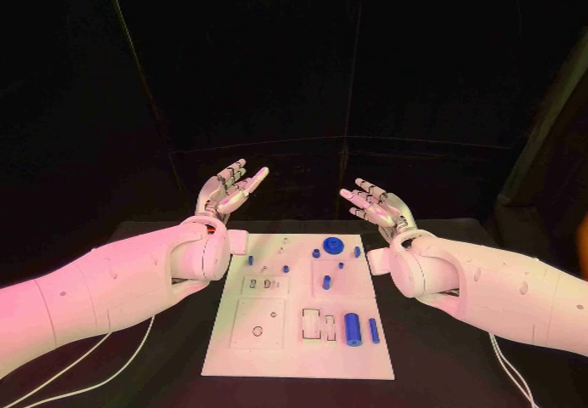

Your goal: Assemble the parts on the task board

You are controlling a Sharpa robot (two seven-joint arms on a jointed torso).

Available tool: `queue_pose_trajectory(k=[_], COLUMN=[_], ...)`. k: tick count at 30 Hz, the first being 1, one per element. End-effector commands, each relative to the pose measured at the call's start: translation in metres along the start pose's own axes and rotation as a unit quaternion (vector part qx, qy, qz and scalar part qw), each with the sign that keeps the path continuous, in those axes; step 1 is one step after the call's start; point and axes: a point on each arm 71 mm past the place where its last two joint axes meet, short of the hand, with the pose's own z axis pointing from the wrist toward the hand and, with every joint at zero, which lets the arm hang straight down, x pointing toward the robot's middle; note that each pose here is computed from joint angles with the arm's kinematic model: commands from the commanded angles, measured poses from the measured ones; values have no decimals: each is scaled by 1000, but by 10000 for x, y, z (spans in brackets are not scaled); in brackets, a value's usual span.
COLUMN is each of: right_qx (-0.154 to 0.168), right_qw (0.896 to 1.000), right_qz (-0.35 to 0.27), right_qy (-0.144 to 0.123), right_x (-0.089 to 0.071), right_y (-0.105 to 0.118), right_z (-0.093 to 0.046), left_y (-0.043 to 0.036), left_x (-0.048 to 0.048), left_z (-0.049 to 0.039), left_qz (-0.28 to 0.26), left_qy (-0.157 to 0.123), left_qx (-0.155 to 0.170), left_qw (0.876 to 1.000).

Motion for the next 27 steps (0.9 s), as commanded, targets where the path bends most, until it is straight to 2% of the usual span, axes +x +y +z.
queue_pose_trajectory(k=[1,4,8,9,15,20,27], right_qx=[4,7,9,-37,-60,-81,-106], right_qw=[995,993,991,987,979,968,944], right_qz=[-23,-33,-38,-128,-172,-218,-294], right_qy=[97,115,124,92,96,97,105], right_x=[110,114,116,-157,-201,-257,-296], right_y=[2,-2,-4,11,97,233,376], right_z=[48,87,107,150,177,221,271], left_y=[-53,-61,-61,-64,-85,-114,-159], left_x=[54,52,52,-107,-156,-201,-241], left_z=[45,59,59,40,-4,-49,-129], left_qz=[-30,-30,-30,-31,-39,-37,-34], left_qy=[46,48,48,46,62,77,101], left_qx=[22,24,24,19,19,26,30], left_qw=[998,998,998,998,997,996,994])
